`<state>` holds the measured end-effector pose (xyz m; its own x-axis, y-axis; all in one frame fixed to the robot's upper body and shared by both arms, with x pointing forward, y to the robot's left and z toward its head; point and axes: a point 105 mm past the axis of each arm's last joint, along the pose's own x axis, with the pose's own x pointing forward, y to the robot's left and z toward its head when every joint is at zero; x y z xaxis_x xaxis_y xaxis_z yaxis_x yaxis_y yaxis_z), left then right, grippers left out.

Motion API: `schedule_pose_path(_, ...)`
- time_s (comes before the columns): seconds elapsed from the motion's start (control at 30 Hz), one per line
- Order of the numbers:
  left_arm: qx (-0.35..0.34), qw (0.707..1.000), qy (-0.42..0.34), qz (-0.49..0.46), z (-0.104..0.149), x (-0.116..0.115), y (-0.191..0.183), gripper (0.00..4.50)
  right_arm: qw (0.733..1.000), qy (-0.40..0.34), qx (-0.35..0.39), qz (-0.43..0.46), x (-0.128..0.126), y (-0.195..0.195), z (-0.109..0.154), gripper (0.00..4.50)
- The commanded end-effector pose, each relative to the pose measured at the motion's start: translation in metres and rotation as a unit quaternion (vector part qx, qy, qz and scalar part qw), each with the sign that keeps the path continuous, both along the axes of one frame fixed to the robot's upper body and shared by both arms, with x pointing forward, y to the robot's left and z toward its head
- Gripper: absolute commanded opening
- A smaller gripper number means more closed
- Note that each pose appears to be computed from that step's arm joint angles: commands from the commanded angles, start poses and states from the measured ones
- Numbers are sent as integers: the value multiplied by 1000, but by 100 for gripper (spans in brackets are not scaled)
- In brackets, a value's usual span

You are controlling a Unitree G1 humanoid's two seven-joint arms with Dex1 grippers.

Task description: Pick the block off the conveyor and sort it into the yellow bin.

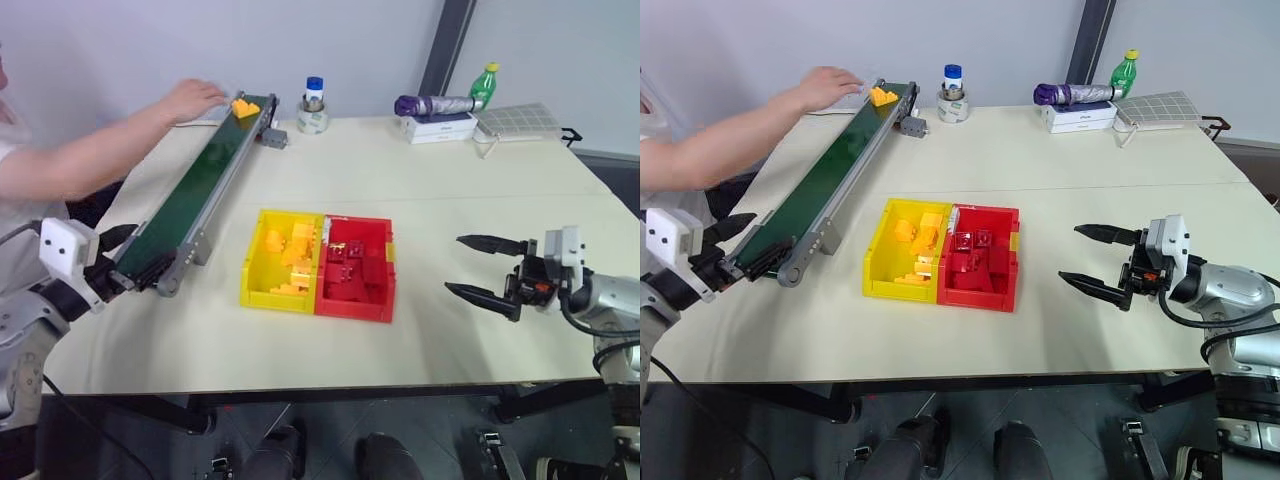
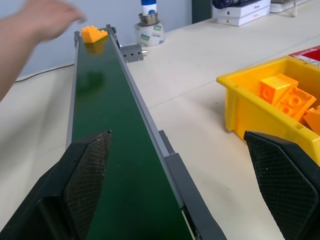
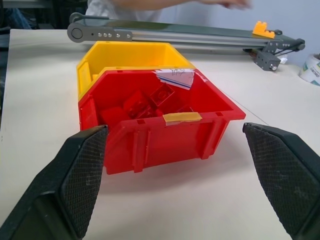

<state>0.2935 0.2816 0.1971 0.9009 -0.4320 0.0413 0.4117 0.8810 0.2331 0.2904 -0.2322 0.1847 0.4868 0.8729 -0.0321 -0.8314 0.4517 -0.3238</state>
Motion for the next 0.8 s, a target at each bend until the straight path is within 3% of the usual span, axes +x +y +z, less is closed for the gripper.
schedule_pose_path(0.03, 13, 1000, -27, -8, 10, -1, -4, 446, 1000, -27, -7, 0, -3, -1, 11, 450)
schedule_pose_path(0.27, -1, 996, -65, 63, 17, -9, 14, 446, 999, -32, -7, -2, -1, -3, 13, 450)
schedule_pose_path(0.57, -43, 971, -107, 210, 3, -27, 24, 446, 999, -34, -8, 0, 1, -1, 12, 450)
schedule_pose_path(0.8, -49, 965, -109, 236, -7, -35, 21, 446, 999, -35, -7, 0, 1, -1, 12, 450)
